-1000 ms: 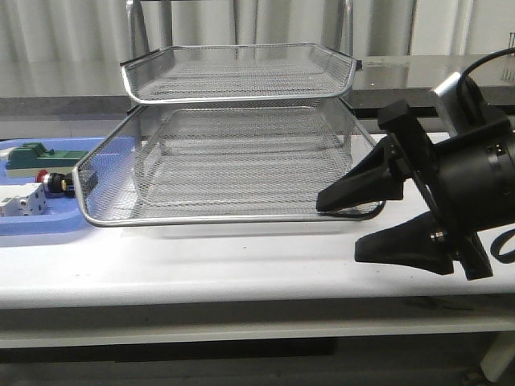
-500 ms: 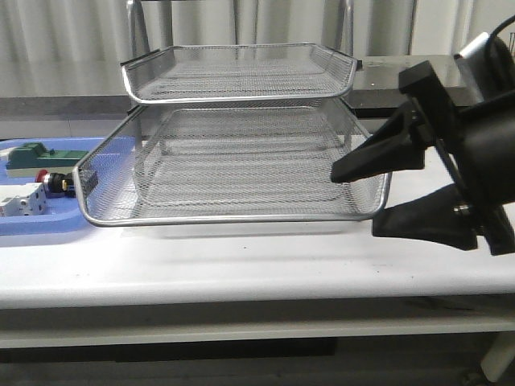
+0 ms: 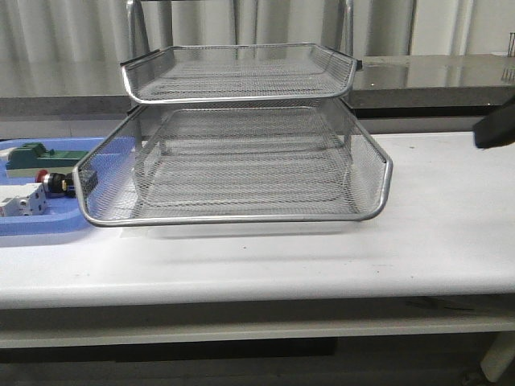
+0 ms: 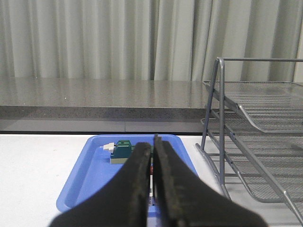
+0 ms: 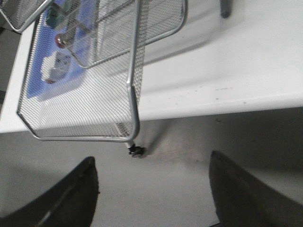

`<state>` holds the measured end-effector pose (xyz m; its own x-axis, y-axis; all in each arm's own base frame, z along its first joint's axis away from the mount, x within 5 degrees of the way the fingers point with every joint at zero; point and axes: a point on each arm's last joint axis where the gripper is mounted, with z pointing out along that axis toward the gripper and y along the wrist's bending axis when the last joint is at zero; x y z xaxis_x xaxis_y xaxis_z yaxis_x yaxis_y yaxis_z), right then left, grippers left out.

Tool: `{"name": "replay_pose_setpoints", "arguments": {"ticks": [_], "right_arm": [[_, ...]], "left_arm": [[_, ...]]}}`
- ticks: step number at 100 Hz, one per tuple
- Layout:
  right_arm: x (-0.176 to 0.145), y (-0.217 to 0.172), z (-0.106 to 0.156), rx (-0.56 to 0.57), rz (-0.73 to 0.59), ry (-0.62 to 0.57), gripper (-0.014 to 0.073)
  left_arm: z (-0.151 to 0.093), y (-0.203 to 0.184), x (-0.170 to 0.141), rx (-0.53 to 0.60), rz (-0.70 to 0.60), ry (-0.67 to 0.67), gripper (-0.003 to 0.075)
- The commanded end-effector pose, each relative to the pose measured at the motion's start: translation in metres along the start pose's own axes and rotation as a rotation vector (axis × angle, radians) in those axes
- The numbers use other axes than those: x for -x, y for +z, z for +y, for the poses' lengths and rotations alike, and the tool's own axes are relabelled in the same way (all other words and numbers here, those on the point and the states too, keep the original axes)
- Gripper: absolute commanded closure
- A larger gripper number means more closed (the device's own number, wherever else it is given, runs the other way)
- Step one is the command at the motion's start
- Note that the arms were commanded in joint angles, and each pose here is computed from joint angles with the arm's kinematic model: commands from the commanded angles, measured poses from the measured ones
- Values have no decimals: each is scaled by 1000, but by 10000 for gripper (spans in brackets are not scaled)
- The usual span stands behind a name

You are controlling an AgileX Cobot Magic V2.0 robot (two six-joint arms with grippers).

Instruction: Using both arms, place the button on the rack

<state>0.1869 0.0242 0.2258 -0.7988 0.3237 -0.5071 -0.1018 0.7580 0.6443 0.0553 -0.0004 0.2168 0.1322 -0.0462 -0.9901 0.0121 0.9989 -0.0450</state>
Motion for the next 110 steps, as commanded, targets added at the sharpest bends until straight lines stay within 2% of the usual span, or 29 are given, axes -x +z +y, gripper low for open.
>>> {"name": "replay_pose_setpoints", "arguments": {"ticks": [1, 20, 32, 65, 93, 110], "right_arm": [[8, -23, 12, -39, -35, -43, 87], [15, -64, 30, -240, -84, -170, 87], [17, -82, 42, -305, -144, -201, 87], [9, -84, 52, -359, -118, -370, 87], [9, -84, 50, -435, -99, -408, 87], [15, -90, 60, -433, -120, -458, 87]], "left_arm": [[0, -2, -7, -8, -61, -8, 716], [0, -2, -7, -8, -61, -8, 716], [0, -2, -7, -8, -61, -8, 716], [0, -2, -7, -8, -61, -8, 716], [0, -2, -7, -8, -61, -8, 716], [0, -2, -7, -8, -61, -8, 716]]}}
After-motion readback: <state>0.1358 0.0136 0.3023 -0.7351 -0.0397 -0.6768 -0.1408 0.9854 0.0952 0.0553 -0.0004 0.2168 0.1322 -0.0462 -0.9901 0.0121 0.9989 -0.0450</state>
